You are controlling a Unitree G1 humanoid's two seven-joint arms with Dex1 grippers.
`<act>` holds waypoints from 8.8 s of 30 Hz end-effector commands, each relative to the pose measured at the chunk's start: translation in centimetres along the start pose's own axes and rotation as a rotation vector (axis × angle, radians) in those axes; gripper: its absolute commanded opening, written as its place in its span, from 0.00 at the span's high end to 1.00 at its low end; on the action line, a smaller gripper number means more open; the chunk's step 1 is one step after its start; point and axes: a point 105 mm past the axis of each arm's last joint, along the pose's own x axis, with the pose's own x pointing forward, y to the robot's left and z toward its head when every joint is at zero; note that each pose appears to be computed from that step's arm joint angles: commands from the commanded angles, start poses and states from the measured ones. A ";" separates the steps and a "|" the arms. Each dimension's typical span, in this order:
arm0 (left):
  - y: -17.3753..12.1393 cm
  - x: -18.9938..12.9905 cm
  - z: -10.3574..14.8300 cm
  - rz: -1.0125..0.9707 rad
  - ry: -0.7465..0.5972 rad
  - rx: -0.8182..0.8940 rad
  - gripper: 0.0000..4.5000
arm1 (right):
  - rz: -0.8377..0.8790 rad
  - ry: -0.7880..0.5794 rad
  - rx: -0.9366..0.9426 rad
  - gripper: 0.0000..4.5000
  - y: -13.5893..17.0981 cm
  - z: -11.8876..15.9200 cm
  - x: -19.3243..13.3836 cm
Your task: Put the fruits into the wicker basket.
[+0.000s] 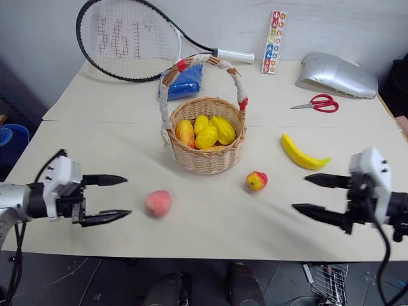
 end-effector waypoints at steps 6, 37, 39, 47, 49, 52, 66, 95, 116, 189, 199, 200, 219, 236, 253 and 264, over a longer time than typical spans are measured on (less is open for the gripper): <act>2.3 4.7 -0.2 -0.079 0.013 0.146 0.00 | 0.140 -0.057 -0.146 0.00 3.3 2.5 2.2; 7.8 10.9 14.3 0.161 -0.312 0.066 0.40 | -0.076 -0.182 -0.187 0.00 0.5 3.5 2.4; 8.9 12.9 14.2 0.260 -0.295 0.027 0.40 | -0.094 -0.198 -0.186 0.00 0.2 3.7 2.6; 9.3 15.6 14.1 0.262 -0.277 0.015 0.18 | -0.115 -0.219 -0.188 0.00 0.2 3.8 3.1; 9.2 15.5 14.1 0.253 -0.269 0.039 0.04 | -0.127 -0.223 -0.186 0.00 0.0 3.8 3.0; 8.3 14.7 14.4 0.194 -0.291 0.056 0.01 | -0.164 -0.221 -0.178 0.00 -0.5 3.6 2.7; -0.1 6.1 9.8 -0.354 -0.253 0.257 0.01 | -0.320 -0.161 0.068 0.00 -1.6 -3.1 2.0; 2.1 4.5 10.4 -0.148 -0.320 0.209 0.00 | -0.255 -0.386 0.048 0.54 -3.7 0.5 9.1; 2.4 4.5 11.9 -0.032 -0.373 0.192 0.00 | -0.277 -0.514 -0.042 0.01 -5.6 10.0 13.5; 1.1 4.5 13.6 -0.002 -0.418 0.233 0.00 | -0.174 -0.233 -0.344 0.87 -4.8 13.6 19.4; 1.3 4.3 13.2 0.027 -0.421 0.225 0.00 | -0.192 -0.316 -0.187 0.42 -5.4 13.6 16.5; 1.3 4.3 13.1 0.029 -0.418 0.223 0.00 | -0.196 -0.343 -0.145 0.42 -5.6 13.6 15.2; 2.3 4.5 13.7 0.008 -0.402 0.251 0.00 | -0.458 -0.374 0.017 0.42 -11.5 10.3 14.8; 2.0 4.5 13.5 0.025 -0.410 0.242 0.00 | -0.462 -0.510 -0.059 0.96 -11.5 11.9 14.7; 1.5 5.9 14.1 -0.098 -0.443 0.243 0.00 | -1.114 -0.263 -0.108 0.96 -16.6 2.1 -10.4; 2.0 6.2 14.3 -0.166 -0.485 0.207 0.00 | -1.037 -0.227 0.116 0.33 -14.3 -3.8 -11.3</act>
